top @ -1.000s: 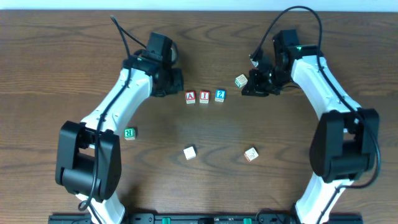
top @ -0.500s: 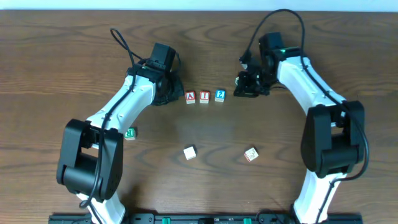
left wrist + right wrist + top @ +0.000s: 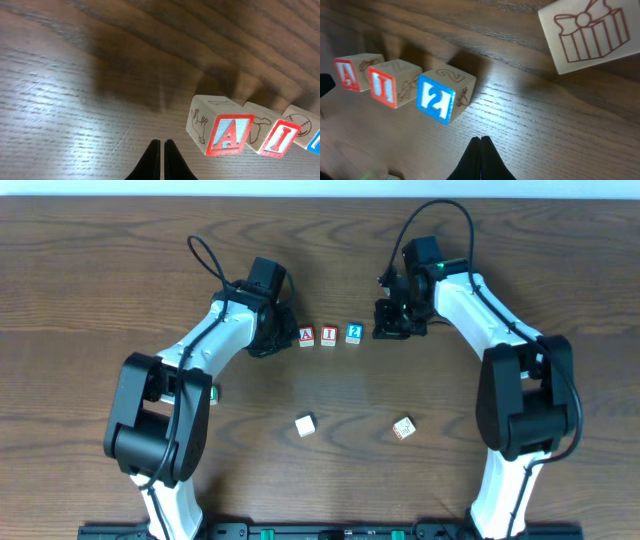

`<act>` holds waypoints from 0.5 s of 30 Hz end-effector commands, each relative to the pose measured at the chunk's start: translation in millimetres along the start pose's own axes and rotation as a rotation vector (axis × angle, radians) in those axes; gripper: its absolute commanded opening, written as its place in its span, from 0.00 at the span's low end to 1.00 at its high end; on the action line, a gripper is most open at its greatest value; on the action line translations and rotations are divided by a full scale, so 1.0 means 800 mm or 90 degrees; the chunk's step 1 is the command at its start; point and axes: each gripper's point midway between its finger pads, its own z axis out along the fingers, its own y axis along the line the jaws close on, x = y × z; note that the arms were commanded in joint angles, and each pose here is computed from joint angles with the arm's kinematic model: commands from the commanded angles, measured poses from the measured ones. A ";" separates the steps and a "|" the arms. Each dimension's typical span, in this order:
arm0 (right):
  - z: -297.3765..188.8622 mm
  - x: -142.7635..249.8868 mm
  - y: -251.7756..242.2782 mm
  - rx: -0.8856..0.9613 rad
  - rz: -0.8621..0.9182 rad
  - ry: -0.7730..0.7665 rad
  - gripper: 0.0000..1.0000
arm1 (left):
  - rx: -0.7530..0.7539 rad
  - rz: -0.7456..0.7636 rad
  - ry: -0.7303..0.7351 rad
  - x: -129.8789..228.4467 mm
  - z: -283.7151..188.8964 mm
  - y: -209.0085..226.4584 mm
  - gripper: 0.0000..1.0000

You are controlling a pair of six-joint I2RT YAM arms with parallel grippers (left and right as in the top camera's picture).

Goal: Spell out Ai2

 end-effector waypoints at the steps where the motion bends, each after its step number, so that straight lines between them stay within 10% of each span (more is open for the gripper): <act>1: 0.007 0.000 0.000 -0.003 0.011 0.006 0.01 | 0.007 -0.003 0.011 0.004 0.006 -0.002 0.06; 15: 0.013 -0.010 0.000 -0.009 0.003 -0.010 0.02 | 0.021 -0.015 0.028 0.006 0.031 -0.004 0.06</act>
